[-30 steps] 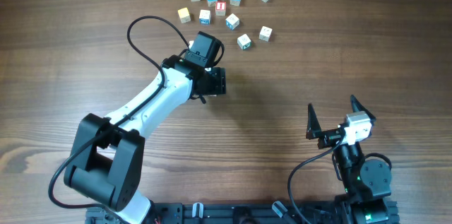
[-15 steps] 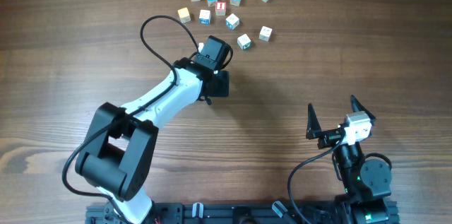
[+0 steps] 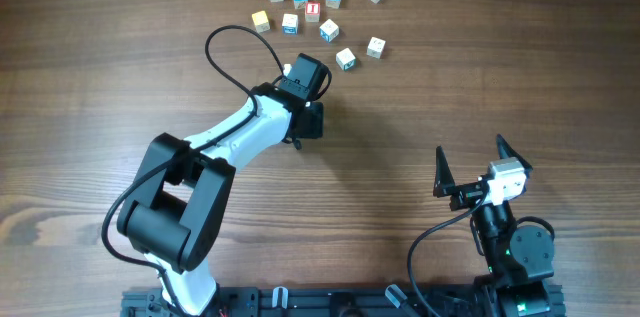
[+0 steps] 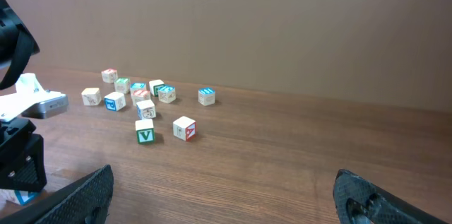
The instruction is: Form a tower
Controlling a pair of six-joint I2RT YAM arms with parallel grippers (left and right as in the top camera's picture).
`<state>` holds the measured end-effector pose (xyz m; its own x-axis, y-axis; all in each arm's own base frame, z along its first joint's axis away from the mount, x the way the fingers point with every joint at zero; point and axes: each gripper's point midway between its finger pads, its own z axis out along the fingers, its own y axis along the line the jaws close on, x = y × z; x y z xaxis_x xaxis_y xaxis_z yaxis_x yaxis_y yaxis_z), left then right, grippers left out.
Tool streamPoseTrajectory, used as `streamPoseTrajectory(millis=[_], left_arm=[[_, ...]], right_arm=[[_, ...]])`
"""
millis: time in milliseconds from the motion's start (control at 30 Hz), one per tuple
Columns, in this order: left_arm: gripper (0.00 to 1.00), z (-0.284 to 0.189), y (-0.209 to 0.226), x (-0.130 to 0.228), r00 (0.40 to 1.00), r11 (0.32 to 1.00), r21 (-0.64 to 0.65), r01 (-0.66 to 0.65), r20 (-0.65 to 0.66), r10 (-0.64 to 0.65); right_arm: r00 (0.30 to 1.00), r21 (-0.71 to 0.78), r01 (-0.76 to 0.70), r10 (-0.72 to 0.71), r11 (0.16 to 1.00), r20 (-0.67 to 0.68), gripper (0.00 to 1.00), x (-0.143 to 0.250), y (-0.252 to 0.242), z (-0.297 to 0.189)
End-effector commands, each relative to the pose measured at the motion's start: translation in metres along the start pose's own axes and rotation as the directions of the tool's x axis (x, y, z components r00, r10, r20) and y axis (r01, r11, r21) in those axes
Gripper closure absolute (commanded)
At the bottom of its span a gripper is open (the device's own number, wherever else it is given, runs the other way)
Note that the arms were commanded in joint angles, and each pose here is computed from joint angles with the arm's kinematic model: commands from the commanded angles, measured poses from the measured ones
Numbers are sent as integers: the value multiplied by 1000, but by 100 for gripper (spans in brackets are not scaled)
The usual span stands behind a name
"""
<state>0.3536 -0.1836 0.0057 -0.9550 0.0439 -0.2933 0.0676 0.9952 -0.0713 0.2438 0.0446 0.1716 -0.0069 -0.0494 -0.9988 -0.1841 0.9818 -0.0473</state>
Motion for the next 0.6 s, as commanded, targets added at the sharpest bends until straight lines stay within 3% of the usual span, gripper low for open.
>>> streamPoseTrajectory(millis=[0, 100, 200, 300, 367, 467, 533, 567], left_arm=[[42, 6, 4, 5, 1000, 1000, -23, -9, -10, 9], [29, 6, 4, 4, 1000, 1000, -23, -9, -9, 9], [28, 5, 4, -10, 999, 1000, -8, 9, 35, -9], [28, -12, 14, -55, 990, 997, 16, 71, 125, -72], [28, -31, 32, -95, 970, 990, 30, 135, 202, -138], [25, -39, 79, -122, 937, 971, 21, 237, 259, -234], [16, -39, 116, -124, 918, 951, -3, 309, 262, -297], [7, -40, 141, -125, 903, 934, -20, 356, 264, -338]], right_arm=[[1000, -8, 5, -5, 1000, 9, 0, -2, 1, 0], [1000, -8, 5, -5, 1000, 9, 0, -2, 1, 0], [1000, -9, 5, -5, 1000, 9, 0, -2, 1, 0], [1000, -8, 5, -5, 1000, 9, 0, -2, 1, 0], [1000, -8, 5, -5, 1000, 9, 0, -2, 1, 0], [1000, -8, 5, -5, 1000, 9, 0, -2, 1, 0], [1000, -8, 5, -5, 1000, 9, 0, -2, 1, 0], [1000, -8, 5, -5, 1000, 9, 0, -2, 1, 0]])
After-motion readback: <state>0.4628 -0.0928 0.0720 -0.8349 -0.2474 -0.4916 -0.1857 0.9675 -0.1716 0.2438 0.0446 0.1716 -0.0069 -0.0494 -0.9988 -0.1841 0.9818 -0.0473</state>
